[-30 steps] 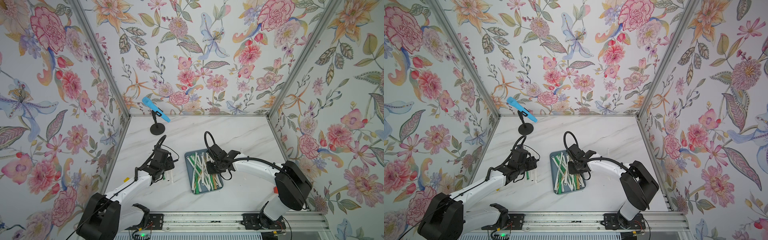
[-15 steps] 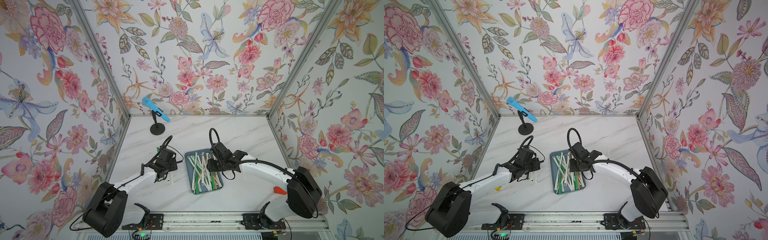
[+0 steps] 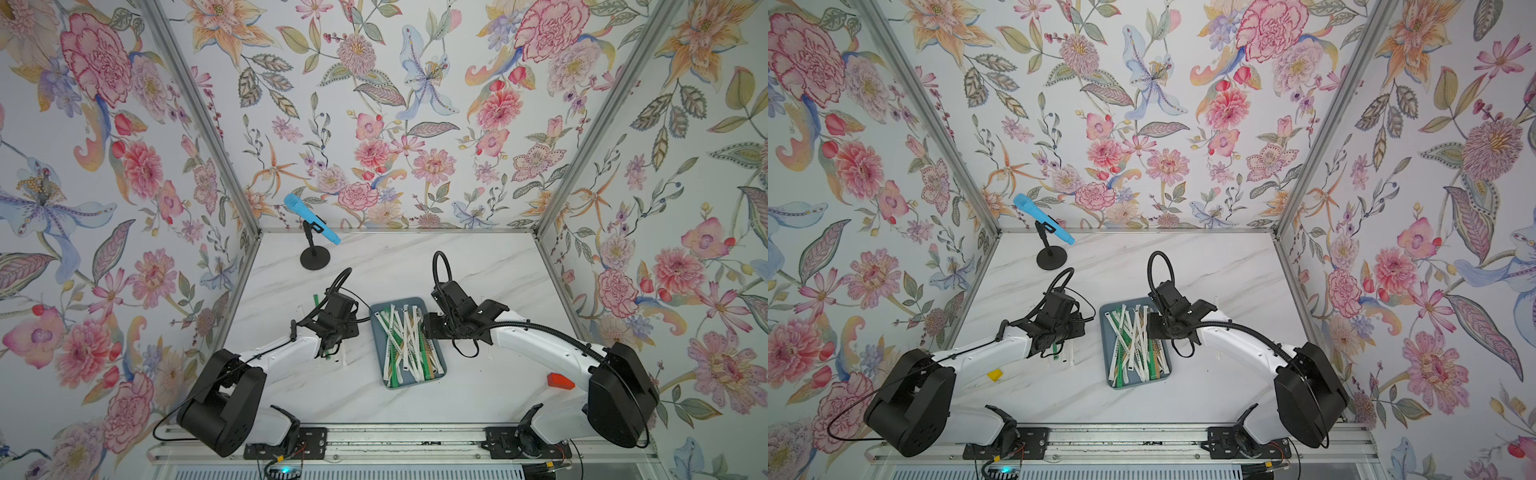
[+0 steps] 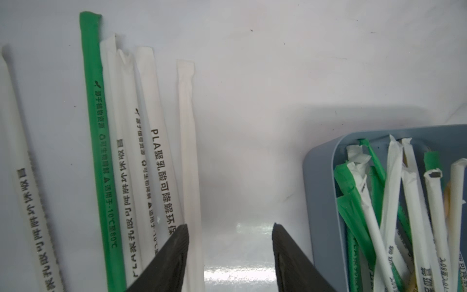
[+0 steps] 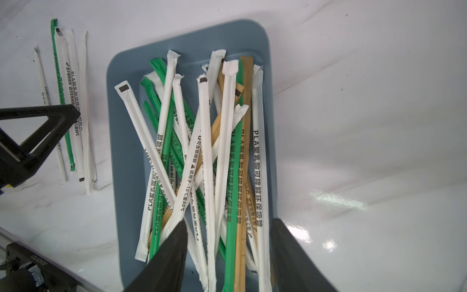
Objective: Put the straws into the storage box
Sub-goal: Pick up the straw from the center of the board.
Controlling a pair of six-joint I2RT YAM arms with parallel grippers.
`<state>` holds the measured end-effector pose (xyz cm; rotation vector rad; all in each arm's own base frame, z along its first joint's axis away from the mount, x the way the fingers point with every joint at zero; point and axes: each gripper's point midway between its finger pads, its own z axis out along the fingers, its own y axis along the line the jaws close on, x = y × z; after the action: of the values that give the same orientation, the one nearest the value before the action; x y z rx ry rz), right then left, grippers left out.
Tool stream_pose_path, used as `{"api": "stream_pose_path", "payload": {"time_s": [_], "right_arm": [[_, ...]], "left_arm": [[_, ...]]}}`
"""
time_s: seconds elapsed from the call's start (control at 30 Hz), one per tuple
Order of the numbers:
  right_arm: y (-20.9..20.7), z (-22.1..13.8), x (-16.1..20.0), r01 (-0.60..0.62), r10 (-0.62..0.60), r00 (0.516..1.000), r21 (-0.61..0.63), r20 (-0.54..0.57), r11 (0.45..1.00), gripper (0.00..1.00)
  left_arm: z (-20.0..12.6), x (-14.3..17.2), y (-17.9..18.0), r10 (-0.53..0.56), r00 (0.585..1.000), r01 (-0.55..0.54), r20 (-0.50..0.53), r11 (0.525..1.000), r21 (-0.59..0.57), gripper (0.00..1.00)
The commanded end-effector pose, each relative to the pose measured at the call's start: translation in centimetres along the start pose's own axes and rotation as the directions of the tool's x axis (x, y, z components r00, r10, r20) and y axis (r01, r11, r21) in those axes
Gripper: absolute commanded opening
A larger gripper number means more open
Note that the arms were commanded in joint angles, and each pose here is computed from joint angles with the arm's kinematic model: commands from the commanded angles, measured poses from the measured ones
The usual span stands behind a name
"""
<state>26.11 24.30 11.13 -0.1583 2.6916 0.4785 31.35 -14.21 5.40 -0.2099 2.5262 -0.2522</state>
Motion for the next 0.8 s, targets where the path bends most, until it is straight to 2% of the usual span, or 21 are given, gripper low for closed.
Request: {"api": "stream_pose_path", "payload": {"time_s": [0.0,0.33,0.77], "right_arm": [[-0.4,-1.0,0.0,-0.012,0.012,1.0,-0.006,0.018,1.0,0.55],[-1.7,-1.7,0.0,-0.045,0.045,0.998,-0.005,0.035,0.999,0.55],[-1.6,-2.6,-0.6,-0.057,0.059,0.996,-0.024,0.061,0.998,0.55]], "left_arm": [[0.9,-0.2,0.4,-0.007,1.0,0.006,-0.011,0.999,-0.035,0.56],[1.1,-0.8,1.6,-0.013,1.0,0.013,0.005,0.995,-0.101,0.56],[2.7,0.5,2.7,0.011,0.999,-0.017,-0.039,0.988,-0.157,0.54]]}}
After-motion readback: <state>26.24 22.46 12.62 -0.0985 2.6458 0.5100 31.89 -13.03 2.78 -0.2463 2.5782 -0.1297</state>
